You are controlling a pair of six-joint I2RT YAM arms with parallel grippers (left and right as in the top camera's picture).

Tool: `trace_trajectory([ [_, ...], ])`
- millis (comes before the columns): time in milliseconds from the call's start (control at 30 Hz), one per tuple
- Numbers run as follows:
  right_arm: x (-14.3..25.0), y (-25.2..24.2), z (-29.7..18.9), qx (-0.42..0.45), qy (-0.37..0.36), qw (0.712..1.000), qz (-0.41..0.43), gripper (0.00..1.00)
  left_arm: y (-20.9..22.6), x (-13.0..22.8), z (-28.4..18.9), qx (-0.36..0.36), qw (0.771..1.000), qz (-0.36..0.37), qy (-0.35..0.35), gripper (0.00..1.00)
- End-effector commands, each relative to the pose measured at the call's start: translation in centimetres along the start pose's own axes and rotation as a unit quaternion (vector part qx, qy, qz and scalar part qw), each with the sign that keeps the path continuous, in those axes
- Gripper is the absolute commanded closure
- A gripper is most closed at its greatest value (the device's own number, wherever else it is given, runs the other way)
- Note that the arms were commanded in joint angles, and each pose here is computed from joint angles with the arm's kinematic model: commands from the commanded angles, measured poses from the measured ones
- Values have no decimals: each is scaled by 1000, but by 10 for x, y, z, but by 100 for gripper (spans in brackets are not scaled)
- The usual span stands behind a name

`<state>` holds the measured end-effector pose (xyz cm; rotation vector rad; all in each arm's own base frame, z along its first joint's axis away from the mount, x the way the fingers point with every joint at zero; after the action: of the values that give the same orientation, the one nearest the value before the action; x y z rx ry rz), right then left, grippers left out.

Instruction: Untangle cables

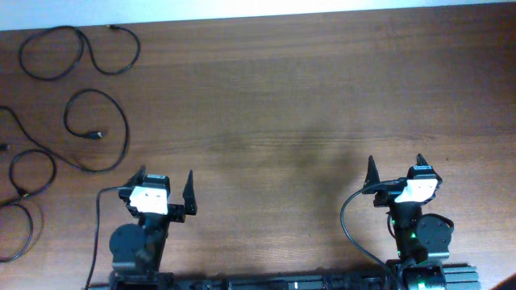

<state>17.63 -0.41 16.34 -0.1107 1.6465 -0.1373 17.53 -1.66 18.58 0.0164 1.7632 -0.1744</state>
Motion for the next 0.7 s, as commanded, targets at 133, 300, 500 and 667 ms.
trace_trajectory([
  [133,3,-1,0,6,2,1000,0,2,0,4,6,10,997,13,-69,1],
  [300,3,-1,0,6,2,1000,0,2,1,6,5,12,995,16,-101,1],
  [500,3,-1,0,6,2,1000,0,2,0,4,1,13,994,17,-111,1],
  [667,3,-1,0,6,2,1000,0,2,3,22,4,7,998,11,-59,1],
])
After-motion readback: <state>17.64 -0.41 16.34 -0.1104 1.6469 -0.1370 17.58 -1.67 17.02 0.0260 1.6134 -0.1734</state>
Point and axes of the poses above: each gripper's point midway between its finger pads, its own z axis out along the fingers, its own y axis along the line the jaws close on, x = y × z, the point moved 7 cm from there along -z, back along the fingers, and after that the axes turned 9 degrees about -z, right-handed, at the moved point
